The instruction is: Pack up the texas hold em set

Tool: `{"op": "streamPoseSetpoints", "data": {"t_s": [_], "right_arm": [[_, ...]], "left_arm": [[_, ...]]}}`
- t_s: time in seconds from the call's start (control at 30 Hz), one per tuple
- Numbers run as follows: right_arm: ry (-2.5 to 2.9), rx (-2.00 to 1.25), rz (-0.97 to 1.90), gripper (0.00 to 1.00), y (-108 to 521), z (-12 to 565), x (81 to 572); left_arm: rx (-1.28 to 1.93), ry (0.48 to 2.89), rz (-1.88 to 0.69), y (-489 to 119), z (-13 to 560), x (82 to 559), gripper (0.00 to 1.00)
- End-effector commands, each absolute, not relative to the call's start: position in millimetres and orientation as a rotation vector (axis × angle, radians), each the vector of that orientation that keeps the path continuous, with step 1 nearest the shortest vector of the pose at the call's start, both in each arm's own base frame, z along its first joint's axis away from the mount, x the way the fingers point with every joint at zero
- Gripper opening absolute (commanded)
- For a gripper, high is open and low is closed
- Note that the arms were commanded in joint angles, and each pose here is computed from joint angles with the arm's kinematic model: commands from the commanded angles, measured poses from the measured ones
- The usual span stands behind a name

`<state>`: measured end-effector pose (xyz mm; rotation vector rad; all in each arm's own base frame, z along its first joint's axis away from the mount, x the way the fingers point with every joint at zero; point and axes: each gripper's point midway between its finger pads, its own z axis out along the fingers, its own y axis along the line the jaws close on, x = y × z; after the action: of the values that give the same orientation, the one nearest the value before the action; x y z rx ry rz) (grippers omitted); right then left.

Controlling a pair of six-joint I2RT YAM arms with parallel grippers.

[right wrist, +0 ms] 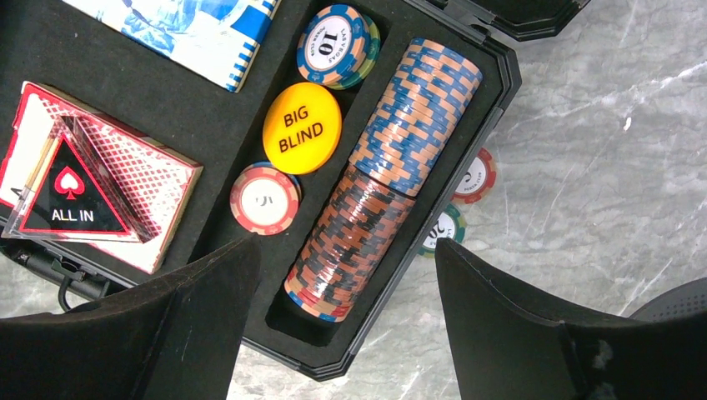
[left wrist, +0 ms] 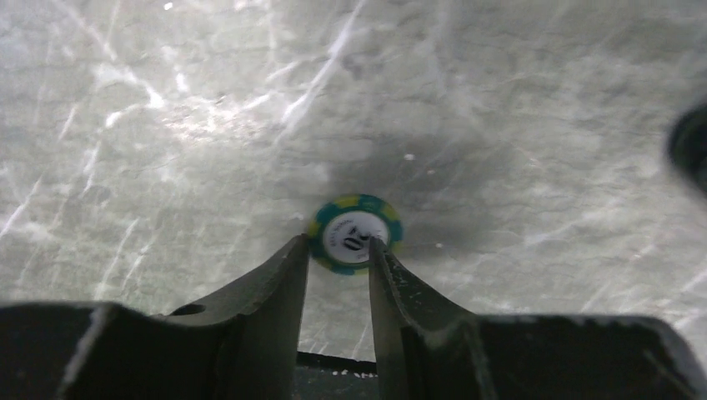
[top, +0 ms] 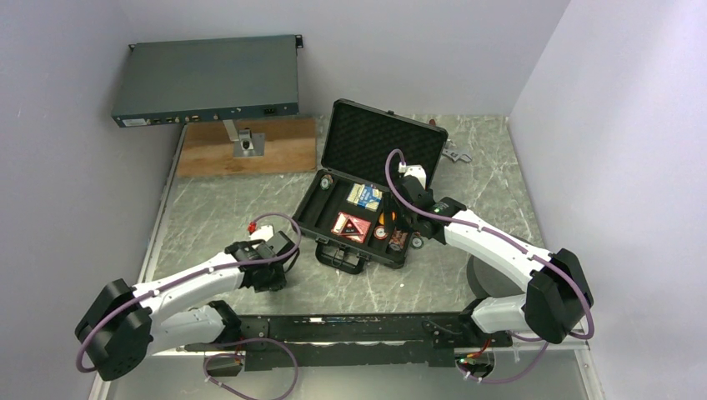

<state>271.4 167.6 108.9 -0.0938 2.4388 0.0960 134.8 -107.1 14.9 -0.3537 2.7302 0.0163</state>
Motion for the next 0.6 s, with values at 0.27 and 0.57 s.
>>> {"op": "streamPoseSetpoints", "data": {"t_s": [0.27,0.57], "right_arm": [[2.401,-0.095,0.130,0.80,171,118,277],[2.404,-0.099,0.135,0.80,171,116,277]], "left_arm": [[-0.332,2.645,-0.069,-120,48,152,0.27],[-0.291,2.675,-0.008,-116,41,146,0.71]]}}
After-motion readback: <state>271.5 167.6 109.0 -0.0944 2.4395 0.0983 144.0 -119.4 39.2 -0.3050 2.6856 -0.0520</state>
